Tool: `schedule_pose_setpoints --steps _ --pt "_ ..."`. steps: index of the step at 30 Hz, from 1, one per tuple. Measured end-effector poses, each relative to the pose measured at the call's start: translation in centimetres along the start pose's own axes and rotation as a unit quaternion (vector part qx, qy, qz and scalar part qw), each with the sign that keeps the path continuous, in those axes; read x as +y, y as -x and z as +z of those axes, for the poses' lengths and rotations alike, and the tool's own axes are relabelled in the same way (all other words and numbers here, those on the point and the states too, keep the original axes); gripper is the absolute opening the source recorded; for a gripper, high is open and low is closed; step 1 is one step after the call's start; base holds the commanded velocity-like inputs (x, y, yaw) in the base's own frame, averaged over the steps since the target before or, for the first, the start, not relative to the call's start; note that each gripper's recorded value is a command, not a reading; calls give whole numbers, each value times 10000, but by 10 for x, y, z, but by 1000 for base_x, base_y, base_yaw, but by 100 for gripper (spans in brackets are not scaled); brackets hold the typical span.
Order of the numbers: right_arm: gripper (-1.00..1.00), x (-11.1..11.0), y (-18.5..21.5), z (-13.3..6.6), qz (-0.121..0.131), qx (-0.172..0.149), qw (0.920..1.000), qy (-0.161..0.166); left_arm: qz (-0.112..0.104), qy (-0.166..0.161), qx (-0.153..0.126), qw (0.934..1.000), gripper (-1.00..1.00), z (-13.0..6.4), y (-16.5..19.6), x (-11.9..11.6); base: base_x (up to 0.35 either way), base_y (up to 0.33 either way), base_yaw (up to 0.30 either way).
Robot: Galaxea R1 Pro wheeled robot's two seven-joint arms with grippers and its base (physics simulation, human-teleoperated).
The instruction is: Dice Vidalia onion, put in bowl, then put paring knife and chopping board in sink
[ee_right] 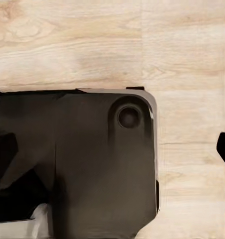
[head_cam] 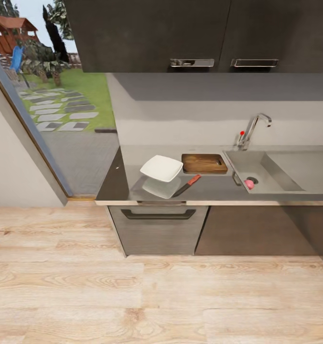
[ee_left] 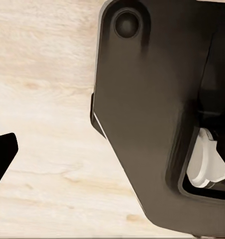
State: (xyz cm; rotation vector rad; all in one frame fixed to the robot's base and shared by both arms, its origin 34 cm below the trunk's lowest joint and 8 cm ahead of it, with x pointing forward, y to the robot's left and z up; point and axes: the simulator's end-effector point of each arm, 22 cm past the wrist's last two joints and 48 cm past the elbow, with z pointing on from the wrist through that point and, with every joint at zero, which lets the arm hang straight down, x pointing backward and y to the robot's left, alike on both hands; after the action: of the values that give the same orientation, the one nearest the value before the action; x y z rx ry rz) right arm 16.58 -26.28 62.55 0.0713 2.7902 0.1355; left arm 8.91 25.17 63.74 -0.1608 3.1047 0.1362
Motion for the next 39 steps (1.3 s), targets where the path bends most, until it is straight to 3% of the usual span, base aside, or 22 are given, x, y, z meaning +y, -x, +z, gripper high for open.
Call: schedule_pose_setpoints --steps 4,6,11,13,19,29,39 --pt "100 -22 -5 -3 -5 71 9992 -397 10 -132 12 9999 100 0 -2 -6 0 0 0" --pt "100 -42 1 -3 15 17 9959 -910 -11 -401 -148 9991 100 -1 5 -17 0 0 0" --pt "100 -51 44 7 -2 -444 9924 -1146 -27 -463 -303 9985 100 -1 7 -18 0 0 0" --pt "100 -55 67 11 -22 -699 9904 -1191 -24 -464 -312 9984 100 -1 6 -18 0 0 0" --pt "100 -57 86 12 -27 -928 9882 -1221 -16 -448 -290 9986 100 -1 2 -15 0 0 0" --pt "100 -55 89 12 -7 -983 9877 -1220 -19 -421 -274 9987 100 -1 -2 -14 -143 -87 0" --pt "100 -54 92 12 1 -1032 9873 -1205 -29 -424 -363 9984 100 -1 3 -15 -96 -263 0"
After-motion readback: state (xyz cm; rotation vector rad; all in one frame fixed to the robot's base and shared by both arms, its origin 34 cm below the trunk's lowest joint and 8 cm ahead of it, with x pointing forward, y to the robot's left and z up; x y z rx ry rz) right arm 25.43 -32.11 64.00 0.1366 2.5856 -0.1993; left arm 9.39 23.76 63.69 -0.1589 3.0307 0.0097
